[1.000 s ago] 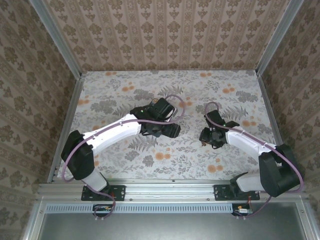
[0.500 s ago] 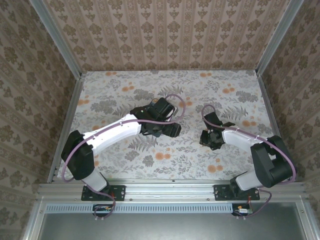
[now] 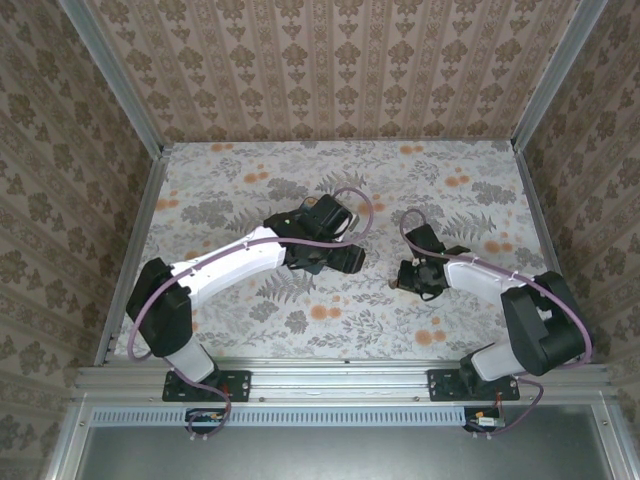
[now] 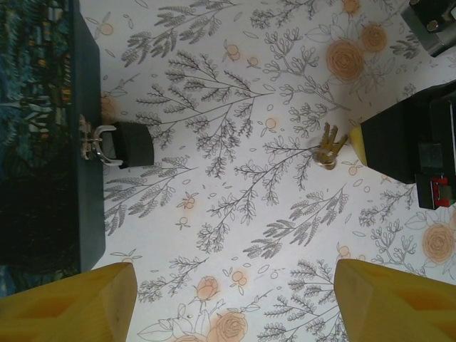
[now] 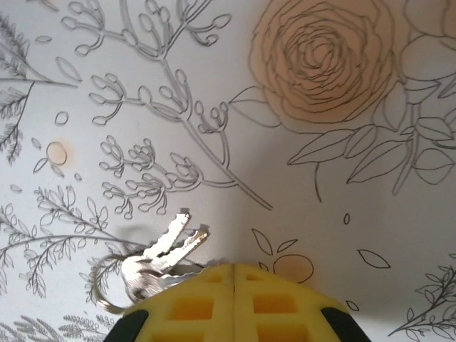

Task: Unlock a padlock with a key

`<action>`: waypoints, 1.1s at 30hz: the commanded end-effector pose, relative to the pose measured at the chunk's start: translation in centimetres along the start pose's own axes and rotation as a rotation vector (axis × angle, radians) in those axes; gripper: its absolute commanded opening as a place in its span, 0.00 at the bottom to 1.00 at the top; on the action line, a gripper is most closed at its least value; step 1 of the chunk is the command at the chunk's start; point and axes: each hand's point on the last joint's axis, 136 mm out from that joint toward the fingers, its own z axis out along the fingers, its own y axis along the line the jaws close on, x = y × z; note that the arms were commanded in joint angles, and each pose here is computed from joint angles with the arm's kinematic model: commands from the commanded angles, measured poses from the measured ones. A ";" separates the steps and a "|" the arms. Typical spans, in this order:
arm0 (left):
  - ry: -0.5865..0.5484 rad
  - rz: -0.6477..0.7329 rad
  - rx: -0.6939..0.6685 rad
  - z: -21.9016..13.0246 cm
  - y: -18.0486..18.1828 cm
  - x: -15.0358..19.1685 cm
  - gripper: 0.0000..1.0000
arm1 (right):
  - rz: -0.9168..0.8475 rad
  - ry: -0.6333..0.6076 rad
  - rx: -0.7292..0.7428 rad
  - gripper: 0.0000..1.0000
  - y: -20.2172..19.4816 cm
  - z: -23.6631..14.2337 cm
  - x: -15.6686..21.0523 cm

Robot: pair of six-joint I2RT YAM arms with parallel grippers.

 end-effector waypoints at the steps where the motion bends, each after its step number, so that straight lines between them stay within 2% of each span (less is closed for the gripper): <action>1: 0.014 -0.010 0.060 0.4 -1.4 0.1 0.74 | -0.073 -0.036 -0.078 0.00 1.1 -1.5 0.1; 7: 0.021 -0.054 0.096 1.2 -1.7 0.6 0.74 | -0.074 -0.032 -0.089 0.00 1.1 -1.7 0.0; 9: 0.016 -0.053 0.094 1.0 -1.6 0.6 0.74 | -0.043 -0.015 -0.084 0.09 1.2 -1.7 -0.1; 13: 0.019 -0.047 0.084 1.1 -1.3 0.6 0.74 | 0.071 0.020 -0.114 0.34 2.1 -0.5 -0.2; 15: 0.021 -0.043 0.083 1.0 -1.3 0.6 0.74 | 0.110 0.032 -0.093 0.39 2.1 0.2 -0.2; 21: 0.008 -0.035 0.071 0.4 -0.8 0.6 0.74 | 0.298 0.056 0.013 0.39 1.2 0.8 0.1; 27: -0.002 -0.035 0.077 0.1 -0.3 0.5 0.74 | 0.529 -0.009 0.036 0.39 1.3 -0.4 -0.3; 33: -0.012 -0.026 0.081 -0.3 0.1 0.4 0.74 | 0.695 -0.095 0.016 0.48 2.5 -2.7 -1.7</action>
